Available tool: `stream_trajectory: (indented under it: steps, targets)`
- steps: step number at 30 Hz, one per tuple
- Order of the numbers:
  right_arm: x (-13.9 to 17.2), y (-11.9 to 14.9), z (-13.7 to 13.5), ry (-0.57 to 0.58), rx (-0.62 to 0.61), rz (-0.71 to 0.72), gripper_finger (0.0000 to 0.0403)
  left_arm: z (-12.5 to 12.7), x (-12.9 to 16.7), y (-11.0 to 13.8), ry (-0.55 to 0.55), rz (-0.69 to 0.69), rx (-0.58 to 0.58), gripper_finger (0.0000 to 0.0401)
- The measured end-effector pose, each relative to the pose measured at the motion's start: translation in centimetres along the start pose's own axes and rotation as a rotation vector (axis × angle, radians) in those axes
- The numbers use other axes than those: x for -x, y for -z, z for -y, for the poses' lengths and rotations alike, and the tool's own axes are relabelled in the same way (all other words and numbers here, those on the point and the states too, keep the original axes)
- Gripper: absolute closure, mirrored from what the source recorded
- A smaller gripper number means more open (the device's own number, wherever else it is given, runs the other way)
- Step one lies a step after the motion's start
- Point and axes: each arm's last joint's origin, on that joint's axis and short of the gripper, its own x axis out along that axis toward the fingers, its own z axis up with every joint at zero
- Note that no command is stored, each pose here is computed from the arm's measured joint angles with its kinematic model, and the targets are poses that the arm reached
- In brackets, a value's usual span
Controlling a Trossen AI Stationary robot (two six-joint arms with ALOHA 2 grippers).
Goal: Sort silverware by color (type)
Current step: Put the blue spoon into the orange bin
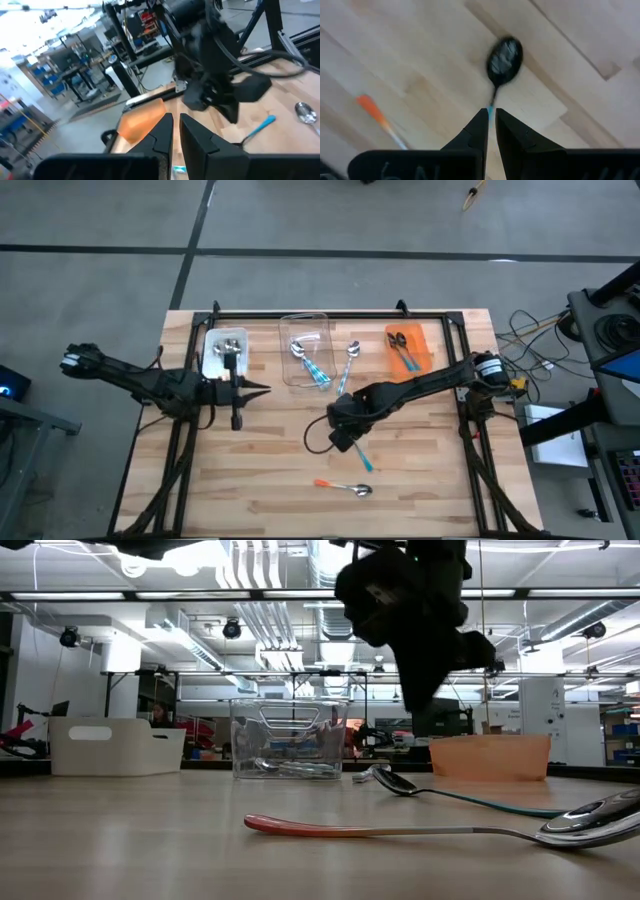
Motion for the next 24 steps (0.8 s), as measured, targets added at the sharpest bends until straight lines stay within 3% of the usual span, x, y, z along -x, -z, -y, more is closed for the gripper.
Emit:
stream_trajectory:
  steps: [7,13,18,24]
  targets:
    - [-2.9,1.1,-0.6,0.076,0.022,-0.057,0.0376,-0.3,0.6,0.3,0.000,0.008,-0.133,0.0386]
    - [-3.9,1.5,-0.8,0.095,0.025,-0.080,0.0368,0.2,1.3,1.6,0.185,0.083,-0.012,0.0386]
    - [-3.9,1.5,-0.8,0.102,0.025,-0.068,0.0326,0.9,1.7,2.3,0.365,0.109,0.016,0.0386]
    - [-4.0,1.3,-0.7,0.114,-0.008,-0.047,0.0269,0.6,1.9,2.1,0.365,0.012,-0.002,0.0386]
